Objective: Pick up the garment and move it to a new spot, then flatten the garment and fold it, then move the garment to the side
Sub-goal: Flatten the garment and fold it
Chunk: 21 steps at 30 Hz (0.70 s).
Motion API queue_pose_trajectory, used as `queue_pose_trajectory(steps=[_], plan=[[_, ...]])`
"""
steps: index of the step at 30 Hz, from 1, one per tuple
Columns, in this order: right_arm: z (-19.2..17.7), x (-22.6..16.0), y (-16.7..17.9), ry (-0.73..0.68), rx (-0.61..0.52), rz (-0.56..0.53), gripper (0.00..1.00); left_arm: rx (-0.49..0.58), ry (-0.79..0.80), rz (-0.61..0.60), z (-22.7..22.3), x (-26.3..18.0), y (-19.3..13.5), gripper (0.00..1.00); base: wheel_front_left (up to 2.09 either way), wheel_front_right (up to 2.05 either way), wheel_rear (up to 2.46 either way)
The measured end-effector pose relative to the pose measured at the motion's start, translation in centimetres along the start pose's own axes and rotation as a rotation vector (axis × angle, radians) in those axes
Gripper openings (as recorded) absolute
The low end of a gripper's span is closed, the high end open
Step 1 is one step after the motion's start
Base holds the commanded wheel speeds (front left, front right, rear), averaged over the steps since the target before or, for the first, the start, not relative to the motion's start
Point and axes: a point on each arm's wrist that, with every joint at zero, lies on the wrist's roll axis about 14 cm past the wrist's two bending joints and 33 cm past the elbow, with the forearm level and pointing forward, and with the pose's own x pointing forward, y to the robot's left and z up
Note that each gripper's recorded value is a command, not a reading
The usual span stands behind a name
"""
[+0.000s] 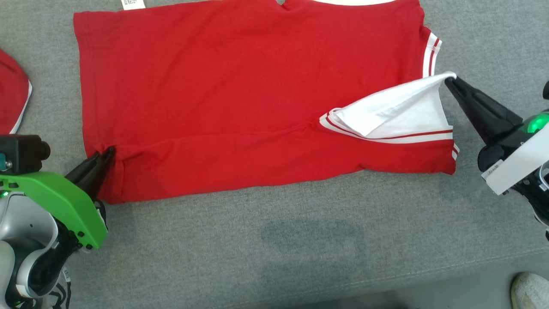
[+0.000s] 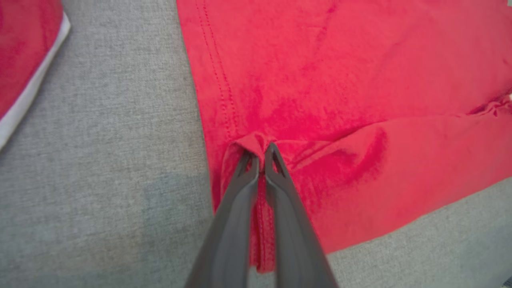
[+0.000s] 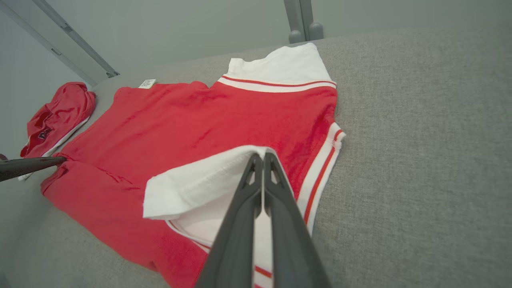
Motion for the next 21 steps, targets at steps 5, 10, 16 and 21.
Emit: queue_pose_trajectory(steps=[5, 10, 16, 21], plan=[[0.3, 0.5, -0.4, -0.013, -0.024, -0.011, 0.22, 0.001, -0.012, 0.005, 0.3, 0.6, -0.1, 0.16, 0.0, 0.0, 0.0], [0.2, 0.8, -1.1, -0.02, -0.056, -0.042, 1.0, 0.019, -0.064, 0.011, 1.9, 1.1, 0.0, 1.0, 0.0, 0.0, 0.0], [1.4, 1.1, -2.1, -0.083, -0.094, -0.094, 1.0, 0.01, -0.195, 0.076, 5.1, 0.3, 2.0, 1.0, 0.0, 0.0, 0.0], [2.5, 0.4, -3.0, -0.134, -0.129, -0.143, 1.0, -0.001, -0.342, 0.135, 8.5, -1.6, 3.8, 1.0, 0.0, 0.0, 0.0]])
